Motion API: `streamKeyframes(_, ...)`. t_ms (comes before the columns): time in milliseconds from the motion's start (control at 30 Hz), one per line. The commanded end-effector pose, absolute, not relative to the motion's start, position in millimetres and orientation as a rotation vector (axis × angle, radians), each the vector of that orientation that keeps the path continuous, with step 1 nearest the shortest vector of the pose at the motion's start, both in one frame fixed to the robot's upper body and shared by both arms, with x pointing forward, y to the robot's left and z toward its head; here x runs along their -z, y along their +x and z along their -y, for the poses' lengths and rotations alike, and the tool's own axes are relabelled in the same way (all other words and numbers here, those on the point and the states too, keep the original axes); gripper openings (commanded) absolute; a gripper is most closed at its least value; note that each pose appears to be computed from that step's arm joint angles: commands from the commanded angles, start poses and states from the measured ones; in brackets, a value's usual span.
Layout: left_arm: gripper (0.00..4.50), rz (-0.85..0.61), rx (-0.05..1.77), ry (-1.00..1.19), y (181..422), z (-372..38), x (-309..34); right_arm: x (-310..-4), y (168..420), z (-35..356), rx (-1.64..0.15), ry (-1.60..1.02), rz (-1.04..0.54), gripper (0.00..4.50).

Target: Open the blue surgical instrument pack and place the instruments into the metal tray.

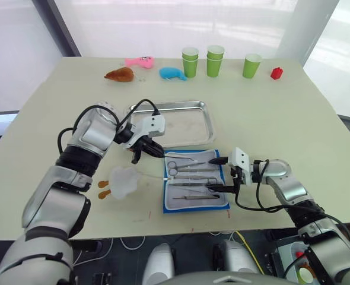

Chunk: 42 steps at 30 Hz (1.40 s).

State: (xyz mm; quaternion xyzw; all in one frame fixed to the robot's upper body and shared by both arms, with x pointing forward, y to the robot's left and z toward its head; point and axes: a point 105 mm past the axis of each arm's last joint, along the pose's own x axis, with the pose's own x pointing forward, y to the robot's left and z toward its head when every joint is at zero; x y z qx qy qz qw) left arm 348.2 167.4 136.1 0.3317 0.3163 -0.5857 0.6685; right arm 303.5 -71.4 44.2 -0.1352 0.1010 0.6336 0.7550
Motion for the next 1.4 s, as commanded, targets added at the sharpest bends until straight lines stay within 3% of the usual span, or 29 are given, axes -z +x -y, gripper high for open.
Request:
streamKeyframes(33, 0.06, -0.700, 1.333, 0.768, 344.8, -171.9, -149.4, 47.3, 265.6, 100.1, -1.347, -0.332, -0.660, 4.50)
streamKeyframes(700, 0.06, -0.638, 1.275, 0.703, 335.2, -190.3, -182.1, 48.0, 264.4, 97.8, -1.351, -0.331, -0.658, 4.50)
streamKeyframes(800, 0.06, -0.603, 1.269, 0.638, 335.4, -190.0, -187.3, 48.0, 264.5, 97.8, -1.352, -0.332, -0.658, 4.50)
streamKeyframes(967, 0.06, -0.418, 1.211, 0.460, 346.3, -175.2, -204.1, 48.1, 264.4, 98.6, -1.351, -0.336, -0.657, 4.50)
streamKeyframes(1100, 0.06, -0.280, 1.052, 0.374, 363.4, -167.0, -209.5, 47.8, 264.8, 99.6, -1.349, -0.336, -0.657, 4.50)
streamKeyframes(1400, 0.06, -0.216, 0.559, 0.227, 405.1, -184.3, -202.4, 47.5, 264.5, 101.5, -1.351, -0.341, -0.653, 4.50)
